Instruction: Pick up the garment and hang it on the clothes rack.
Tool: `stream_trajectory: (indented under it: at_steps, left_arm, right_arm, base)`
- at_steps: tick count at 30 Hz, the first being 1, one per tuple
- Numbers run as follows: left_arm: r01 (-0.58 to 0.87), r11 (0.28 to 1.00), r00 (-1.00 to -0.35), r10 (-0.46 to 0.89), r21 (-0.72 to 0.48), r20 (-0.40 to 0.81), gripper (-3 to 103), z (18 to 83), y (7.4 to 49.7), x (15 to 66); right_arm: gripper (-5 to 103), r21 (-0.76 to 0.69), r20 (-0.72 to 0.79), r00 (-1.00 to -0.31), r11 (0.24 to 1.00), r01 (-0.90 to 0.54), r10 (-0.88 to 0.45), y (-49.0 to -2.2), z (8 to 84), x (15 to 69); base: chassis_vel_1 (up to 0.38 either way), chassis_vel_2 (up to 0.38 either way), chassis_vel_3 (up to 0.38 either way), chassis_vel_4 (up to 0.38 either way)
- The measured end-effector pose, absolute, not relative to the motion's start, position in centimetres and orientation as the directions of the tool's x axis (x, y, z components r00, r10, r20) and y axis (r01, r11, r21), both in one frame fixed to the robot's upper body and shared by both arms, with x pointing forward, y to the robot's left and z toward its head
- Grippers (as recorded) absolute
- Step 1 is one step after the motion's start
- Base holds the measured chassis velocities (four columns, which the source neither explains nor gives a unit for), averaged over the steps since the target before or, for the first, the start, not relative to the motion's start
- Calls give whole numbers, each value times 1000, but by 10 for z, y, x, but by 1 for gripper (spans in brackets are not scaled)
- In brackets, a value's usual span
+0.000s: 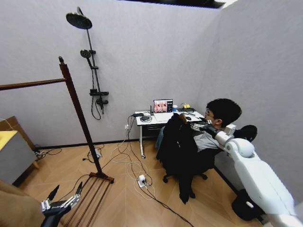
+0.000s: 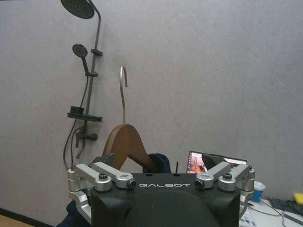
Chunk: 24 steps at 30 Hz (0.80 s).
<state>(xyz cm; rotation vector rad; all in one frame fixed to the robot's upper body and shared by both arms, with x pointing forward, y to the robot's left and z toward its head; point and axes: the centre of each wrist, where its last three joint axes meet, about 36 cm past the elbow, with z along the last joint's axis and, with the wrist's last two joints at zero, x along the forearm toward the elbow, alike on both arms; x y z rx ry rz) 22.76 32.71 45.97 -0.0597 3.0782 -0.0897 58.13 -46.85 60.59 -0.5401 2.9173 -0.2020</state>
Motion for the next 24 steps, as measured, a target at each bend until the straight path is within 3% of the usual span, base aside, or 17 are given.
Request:
stream_trajectory:
  at_steps: [8,11,18,24]
  left_arm:
    - [-37,998,-997,-41,-59,-60,100,460,327,228]
    - [-37,998,-997,-41,-59,-60,100,460,327,228]
    - [-37,998,-997,-41,-59,-60,100,460,327,228]
    - [-37,998,-997,-41,-59,-60,100,460,327,228]
  right_arm:
    - [100,-133,-160,-893,905,-403,-421,-414,601,583]
    - [100,-116,-163,-905,919,-377,-392,-396,600,581]
    - [100,-87,-179,-966,981,-173,-187,-357,601,604]
    - [100,-74,-181,-965,981,-178,-189,-350,619,632]
  base:
    - [0,0,0,0]
    - [0,0,0,0]
    - [0,0,0,0]
    - [0,0,0,0]
